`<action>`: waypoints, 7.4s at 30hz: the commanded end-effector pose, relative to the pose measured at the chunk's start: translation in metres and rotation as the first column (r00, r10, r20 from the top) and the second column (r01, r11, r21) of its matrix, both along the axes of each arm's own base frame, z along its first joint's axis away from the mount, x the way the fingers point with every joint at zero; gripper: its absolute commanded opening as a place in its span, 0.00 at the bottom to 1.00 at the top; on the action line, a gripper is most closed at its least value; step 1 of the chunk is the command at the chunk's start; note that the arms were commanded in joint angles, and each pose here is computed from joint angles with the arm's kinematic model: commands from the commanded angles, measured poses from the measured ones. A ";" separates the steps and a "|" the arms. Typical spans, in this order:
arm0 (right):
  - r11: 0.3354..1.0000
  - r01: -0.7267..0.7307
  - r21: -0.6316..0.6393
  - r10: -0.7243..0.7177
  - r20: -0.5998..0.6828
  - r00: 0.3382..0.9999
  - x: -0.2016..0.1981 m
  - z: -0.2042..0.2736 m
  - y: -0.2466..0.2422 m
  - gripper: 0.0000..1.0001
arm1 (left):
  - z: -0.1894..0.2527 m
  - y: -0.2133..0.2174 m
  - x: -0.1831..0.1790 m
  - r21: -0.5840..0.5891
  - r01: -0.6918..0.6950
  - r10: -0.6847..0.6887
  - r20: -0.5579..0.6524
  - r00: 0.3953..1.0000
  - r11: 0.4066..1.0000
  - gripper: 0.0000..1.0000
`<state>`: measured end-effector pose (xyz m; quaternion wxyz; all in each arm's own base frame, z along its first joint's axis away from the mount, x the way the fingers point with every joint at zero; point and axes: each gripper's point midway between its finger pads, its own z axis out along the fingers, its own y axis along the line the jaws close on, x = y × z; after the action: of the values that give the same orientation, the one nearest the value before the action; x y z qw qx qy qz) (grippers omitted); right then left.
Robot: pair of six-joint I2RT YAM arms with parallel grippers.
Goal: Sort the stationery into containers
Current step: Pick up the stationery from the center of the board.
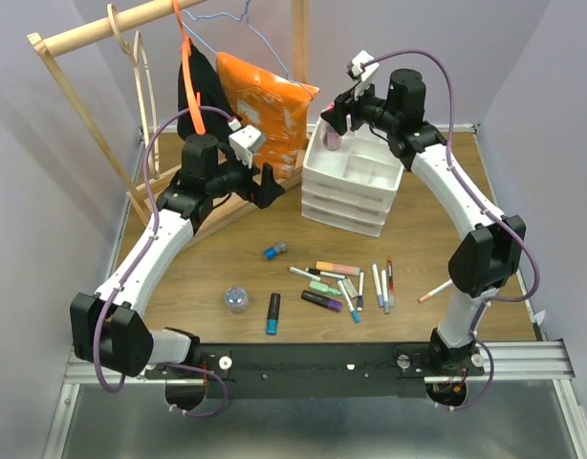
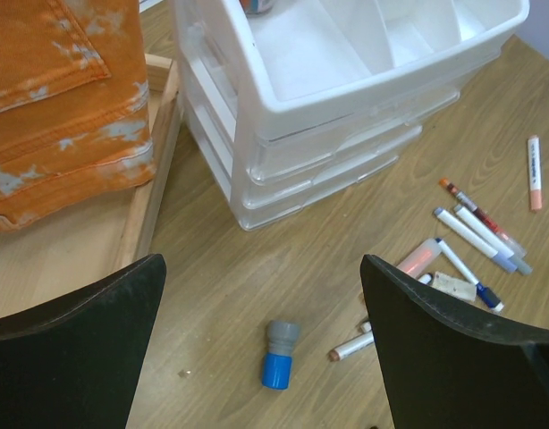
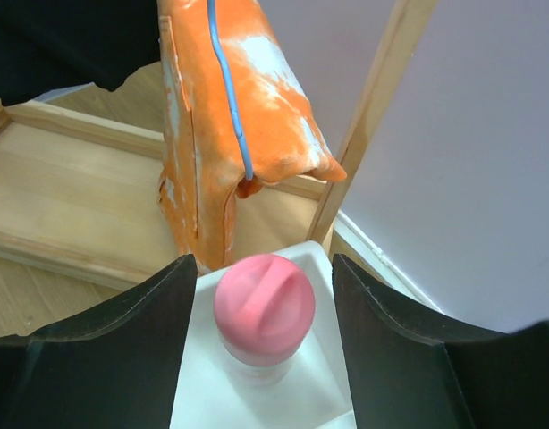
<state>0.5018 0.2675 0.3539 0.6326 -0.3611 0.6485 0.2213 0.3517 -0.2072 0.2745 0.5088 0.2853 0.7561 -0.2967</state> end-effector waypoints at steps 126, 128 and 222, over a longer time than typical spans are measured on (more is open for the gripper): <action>0.982 0.044 -0.181 -0.095 -0.279 0.956 -0.158 -0.079 -0.074 0.68 | -0.031 0.080 0.056 0.566 -0.333 0.273 0.192 0.943 0.754 0.97; 0.982 0.046 -0.181 -0.096 -0.275 0.957 -0.157 -0.079 -0.074 0.68 | -0.030 0.079 0.055 0.570 -0.338 0.272 0.200 0.941 0.749 0.97; 0.994 -0.083 -0.077 0.035 -0.487 0.873 -0.216 -0.112 -0.059 0.68 | -0.217 0.092 -0.180 0.690 0.542 -0.412 -0.368 0.834 0.480 0.91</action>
<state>0.2942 0.2083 0.2393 0.4158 -0.3462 0.7902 0.2879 0.1653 -0.1159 0.0635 0.1781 0.6529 0.7288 -0.1046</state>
